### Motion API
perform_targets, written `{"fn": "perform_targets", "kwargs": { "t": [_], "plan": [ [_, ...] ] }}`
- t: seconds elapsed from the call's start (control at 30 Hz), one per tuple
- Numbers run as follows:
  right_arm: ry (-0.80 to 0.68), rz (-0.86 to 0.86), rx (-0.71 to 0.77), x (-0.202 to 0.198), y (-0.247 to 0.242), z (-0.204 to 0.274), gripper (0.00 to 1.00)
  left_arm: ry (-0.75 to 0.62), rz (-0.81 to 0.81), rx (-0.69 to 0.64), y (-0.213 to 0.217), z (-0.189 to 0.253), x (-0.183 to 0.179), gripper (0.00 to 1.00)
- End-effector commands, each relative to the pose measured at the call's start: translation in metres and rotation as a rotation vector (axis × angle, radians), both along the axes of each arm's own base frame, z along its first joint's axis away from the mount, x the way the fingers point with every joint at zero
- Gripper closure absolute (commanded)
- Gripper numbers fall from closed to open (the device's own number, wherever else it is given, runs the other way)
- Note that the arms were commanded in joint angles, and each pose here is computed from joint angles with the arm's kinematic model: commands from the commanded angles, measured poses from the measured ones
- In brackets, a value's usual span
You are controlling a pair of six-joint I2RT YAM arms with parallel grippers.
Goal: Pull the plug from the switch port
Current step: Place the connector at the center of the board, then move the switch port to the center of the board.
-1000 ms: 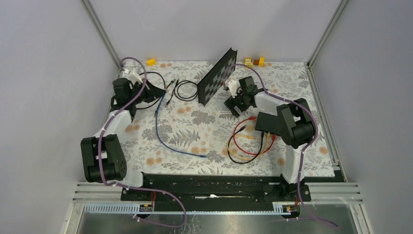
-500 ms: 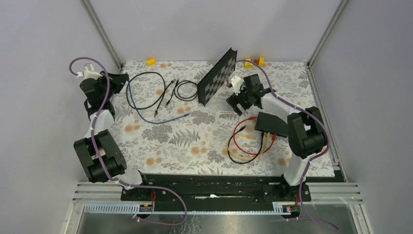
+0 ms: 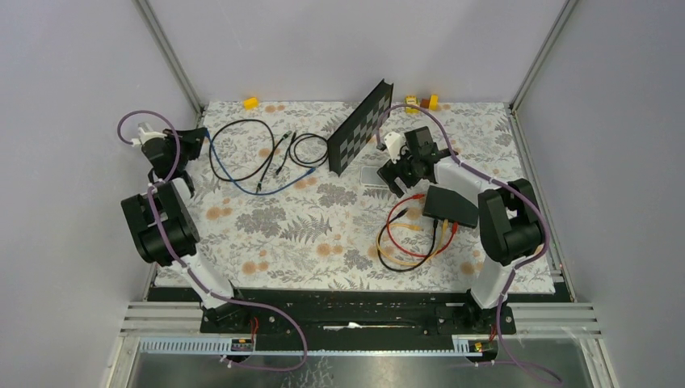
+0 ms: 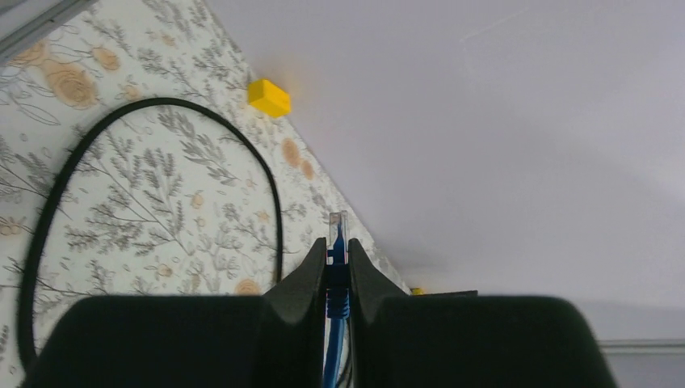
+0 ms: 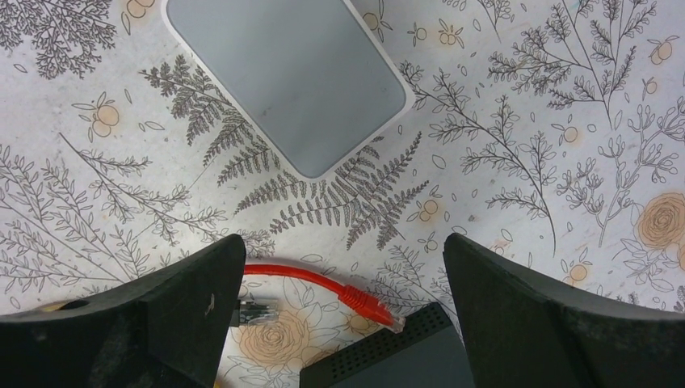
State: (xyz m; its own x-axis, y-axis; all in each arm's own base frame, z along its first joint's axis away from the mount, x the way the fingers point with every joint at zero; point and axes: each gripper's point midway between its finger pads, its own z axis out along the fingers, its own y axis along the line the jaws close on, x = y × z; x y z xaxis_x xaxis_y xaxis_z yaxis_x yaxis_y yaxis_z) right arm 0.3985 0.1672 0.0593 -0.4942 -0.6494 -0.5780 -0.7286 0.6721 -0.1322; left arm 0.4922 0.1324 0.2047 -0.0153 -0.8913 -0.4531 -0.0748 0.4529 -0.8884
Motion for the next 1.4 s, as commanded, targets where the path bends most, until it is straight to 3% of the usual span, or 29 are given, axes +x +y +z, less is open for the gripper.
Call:
{"fn": "perform_targets", "kwargs": {
  "t": [0.0, 0.3, 0.43, 0.7, 1.1, 1.37],
  "plan": [
    [-0.033, -0.004, 0.036, -0.005, 0.002, 0.027, 0.0, -0.052, 0.043, 0.104, 0.023, 0.008, 0.026, 0.95],
    [-0.031, -0.012, 0.022, -0.012, -0.004, 0.033, 0.0, 0.04, 0.02, 0.188, 0.04, -0.027, 0.061, 0.7],
    [-0.028, -0.015, 0.014, -0.014, -0.006, 0.032, 0.0, 0.106, -0.022, 0.244, 0.044, -0.038, 0.073, 0.54],
    [-0.025, -0.035, -0.008, -0.021, -0.013, 0.028, 0.0, 0.152, -0.101, 0.364, 0.031, -0.037, 0.053, 0.23],
    [-0.014, -0.111, -0.004, -0.027, -0.026, 0.036, 0.0, 0.142, -0.23, 0.601, -0.014, -0.033, -0.024, 0.02],
    [0.038, -0.211, -0.046, -0.043, -0.083, 0.038, 0.0, 0.127, -0.42, 0.743, -0.06, -0.033, -0.079, 0.01]
  ]
}}
